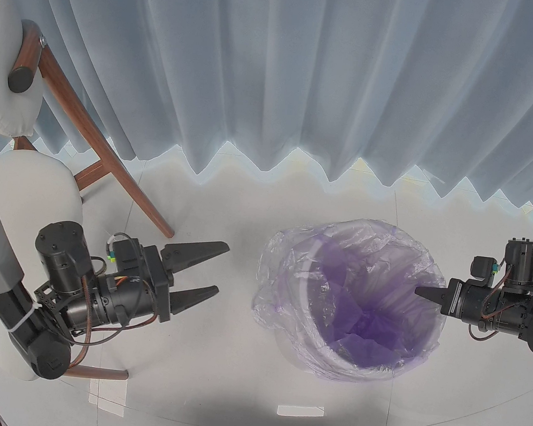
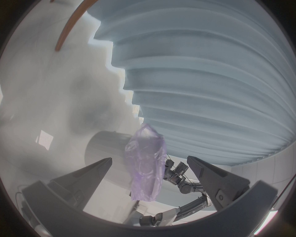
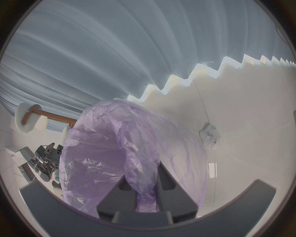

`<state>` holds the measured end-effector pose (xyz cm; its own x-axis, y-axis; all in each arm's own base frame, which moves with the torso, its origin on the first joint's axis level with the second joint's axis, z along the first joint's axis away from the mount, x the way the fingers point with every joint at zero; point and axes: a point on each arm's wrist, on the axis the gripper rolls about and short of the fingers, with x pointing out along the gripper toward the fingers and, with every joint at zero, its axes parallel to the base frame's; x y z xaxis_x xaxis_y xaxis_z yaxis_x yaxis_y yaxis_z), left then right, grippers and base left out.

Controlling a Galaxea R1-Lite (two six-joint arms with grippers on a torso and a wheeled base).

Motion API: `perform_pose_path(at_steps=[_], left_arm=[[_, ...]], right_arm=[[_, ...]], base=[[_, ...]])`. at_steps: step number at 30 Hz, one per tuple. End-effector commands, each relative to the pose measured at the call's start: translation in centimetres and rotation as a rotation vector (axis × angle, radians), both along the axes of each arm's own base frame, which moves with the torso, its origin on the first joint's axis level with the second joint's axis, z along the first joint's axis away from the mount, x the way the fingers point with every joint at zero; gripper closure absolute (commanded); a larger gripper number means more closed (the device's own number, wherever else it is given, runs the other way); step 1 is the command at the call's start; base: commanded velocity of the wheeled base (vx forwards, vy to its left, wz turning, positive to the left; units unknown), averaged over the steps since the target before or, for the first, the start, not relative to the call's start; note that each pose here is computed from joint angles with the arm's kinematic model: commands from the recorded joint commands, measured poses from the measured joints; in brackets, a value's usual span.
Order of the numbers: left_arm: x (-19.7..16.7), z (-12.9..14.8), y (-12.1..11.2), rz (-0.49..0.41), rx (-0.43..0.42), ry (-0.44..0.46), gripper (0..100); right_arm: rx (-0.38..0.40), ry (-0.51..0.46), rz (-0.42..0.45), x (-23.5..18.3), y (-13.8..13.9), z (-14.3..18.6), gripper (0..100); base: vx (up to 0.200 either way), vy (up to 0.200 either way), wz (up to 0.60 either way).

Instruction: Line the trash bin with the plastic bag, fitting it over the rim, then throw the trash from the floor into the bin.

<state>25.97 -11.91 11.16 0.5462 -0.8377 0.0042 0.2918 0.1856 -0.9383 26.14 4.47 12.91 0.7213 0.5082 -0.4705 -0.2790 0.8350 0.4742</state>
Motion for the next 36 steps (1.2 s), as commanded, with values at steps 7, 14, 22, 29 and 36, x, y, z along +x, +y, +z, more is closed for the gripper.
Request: perform_pose_path(at_steps=[7, 14, 22, 29, 36], left_arm=[[0.8, -1.9, -4.8, -0.138, -0.03, 0.069, 0], [2.2, -3.4, -5.9, -0.054, -0.023, 0.087, 100], [3.1, -3.7, -6.0, -0.043, -0.059, 0.128, 100], [3.6, -4.4, -5.6, -0.013, -0.045, 0.137, 100], [4.1, -4.4, -4.3, 0.033, -0.046, 0.138, 100]], right_arm=[[0.014, -0.027, 0.001, -0.7, 0.0, 1.0, 100], [0.018, -0.043, 0.014, -1.0, 0.3, 1.4, 100], [0.026, -0.051, 0.026, -1.8, 0.5, 2.2, 100], [0.1, -0.038, 0.025, -2.7, 0.9, 3.5, 100], [0.224, -0.007, 0.049, -3.9, 0.8, 4.6, 100]], base=[[0.0, 0.0, 0.0], [0.0, 0.0, 0.0], [0.0, 0.0, 0.0], [0.0, 0.0, 0.0], [0.0, 0.0, 0.0]])
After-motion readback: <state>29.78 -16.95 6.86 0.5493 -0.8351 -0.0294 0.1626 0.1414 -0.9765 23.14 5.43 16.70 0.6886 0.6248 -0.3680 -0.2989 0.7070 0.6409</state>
